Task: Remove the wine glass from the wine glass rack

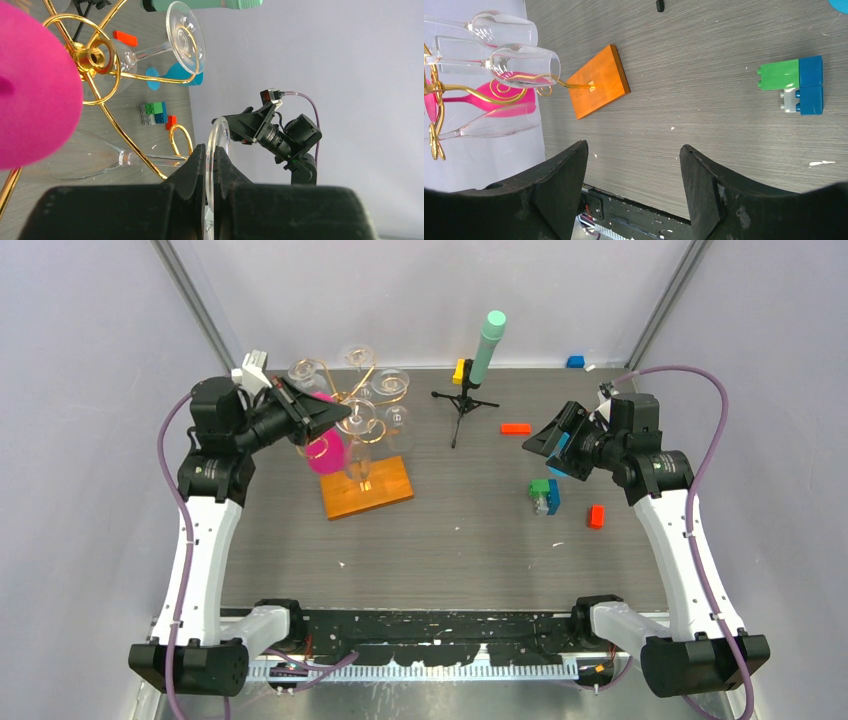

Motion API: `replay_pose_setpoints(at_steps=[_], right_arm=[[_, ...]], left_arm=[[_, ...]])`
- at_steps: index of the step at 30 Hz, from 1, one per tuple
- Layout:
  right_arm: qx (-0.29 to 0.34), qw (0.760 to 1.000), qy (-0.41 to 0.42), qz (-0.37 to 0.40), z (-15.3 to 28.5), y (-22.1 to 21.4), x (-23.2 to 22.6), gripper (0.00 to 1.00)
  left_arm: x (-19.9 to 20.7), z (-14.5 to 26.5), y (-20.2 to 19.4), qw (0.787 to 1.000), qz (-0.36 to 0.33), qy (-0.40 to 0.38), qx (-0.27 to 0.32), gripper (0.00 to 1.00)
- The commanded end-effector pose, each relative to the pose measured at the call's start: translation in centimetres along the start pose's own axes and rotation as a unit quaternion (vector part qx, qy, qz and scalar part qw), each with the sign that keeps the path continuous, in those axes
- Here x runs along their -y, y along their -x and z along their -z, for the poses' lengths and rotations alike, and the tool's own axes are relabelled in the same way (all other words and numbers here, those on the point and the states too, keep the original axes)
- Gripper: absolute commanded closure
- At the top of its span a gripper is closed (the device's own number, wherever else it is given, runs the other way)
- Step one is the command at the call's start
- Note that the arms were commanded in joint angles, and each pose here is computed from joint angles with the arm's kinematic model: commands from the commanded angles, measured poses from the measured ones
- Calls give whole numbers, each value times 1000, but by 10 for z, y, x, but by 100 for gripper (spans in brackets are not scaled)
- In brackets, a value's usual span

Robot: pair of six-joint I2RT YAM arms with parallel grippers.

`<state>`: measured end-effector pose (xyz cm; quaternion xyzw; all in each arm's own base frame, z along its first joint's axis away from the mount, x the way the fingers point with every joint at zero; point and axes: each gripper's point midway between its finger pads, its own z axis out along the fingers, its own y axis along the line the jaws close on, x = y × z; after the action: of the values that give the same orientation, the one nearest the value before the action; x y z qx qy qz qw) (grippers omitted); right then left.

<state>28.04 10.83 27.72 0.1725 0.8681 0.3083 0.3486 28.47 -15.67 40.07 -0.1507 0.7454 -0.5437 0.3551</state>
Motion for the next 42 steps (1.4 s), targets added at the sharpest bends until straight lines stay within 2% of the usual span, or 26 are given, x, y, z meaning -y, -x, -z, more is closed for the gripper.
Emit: replay_pose_setpoints(at_steps=[1,18,27,42], right_arm=[[24,999,22,10,9,7,-10,27],[28,999,24,11,12,8,-12,27],[25,999,29,13,12,7,-14,27],[24,998,59,17,15,4,-24,25]], left_arm=[[10,7,-2,1000,-22,-17,9,100],[15,-10,25,998,2,-37,55,100],[23,-30,27,997,-4,-60,49,100],[44,-52,-4,996,-21,-84,-1,100]])
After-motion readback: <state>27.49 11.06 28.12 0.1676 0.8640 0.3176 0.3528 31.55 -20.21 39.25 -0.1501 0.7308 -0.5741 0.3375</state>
